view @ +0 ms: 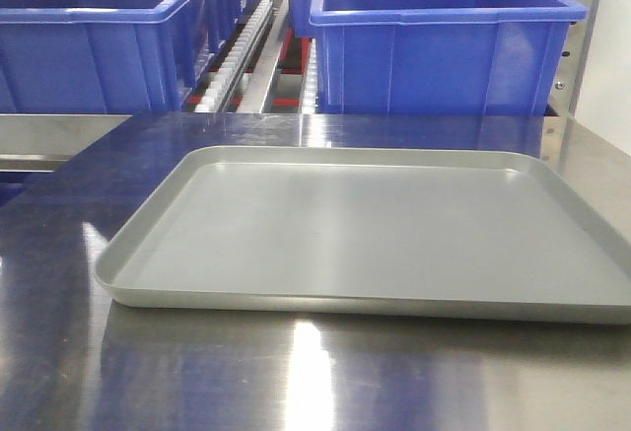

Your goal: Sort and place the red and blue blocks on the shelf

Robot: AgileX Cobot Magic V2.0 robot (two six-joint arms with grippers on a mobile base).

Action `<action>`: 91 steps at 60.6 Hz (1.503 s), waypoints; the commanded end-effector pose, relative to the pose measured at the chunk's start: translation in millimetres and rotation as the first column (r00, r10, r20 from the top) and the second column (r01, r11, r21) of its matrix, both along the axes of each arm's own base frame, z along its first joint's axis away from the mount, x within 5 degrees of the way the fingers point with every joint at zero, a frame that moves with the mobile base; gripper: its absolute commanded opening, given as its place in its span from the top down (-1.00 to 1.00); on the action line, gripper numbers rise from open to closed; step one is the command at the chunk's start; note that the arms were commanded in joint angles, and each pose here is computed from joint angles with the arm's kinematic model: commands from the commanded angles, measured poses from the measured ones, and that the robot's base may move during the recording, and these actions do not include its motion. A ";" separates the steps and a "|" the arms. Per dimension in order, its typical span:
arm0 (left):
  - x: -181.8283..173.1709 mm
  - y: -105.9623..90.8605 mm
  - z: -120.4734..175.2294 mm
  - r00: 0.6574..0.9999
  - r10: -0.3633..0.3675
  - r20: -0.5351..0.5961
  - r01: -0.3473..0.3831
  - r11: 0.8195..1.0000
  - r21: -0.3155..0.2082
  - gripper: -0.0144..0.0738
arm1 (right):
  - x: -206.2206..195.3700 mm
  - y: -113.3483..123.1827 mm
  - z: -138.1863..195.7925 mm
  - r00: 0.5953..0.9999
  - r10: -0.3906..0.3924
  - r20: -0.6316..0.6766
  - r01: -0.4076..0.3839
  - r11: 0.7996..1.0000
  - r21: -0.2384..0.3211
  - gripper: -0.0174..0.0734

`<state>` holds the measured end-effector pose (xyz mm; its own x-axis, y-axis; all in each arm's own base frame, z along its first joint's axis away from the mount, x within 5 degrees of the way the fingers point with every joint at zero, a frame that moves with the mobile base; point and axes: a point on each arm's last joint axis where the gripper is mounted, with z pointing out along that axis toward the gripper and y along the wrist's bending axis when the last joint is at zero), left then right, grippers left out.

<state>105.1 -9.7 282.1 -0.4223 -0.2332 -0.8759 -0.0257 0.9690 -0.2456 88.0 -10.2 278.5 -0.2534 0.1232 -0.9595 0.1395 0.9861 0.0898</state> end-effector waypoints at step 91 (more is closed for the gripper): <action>3.5 -0.3 16.5 0.994 0.000 0.109 0.001 1.000 -0.008 0.40 | 1.6 -0.4 17.0 0.993 0.003 0.116 0.000 1.000 -0.031 0.49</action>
<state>105.1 -9.7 282.1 -0.4223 -0.2332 -0.8759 -0.0257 0.9690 -0.2456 88.0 -10.2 278.5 -0.2534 0.1232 -0.9595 0.1395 0.9861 0.0898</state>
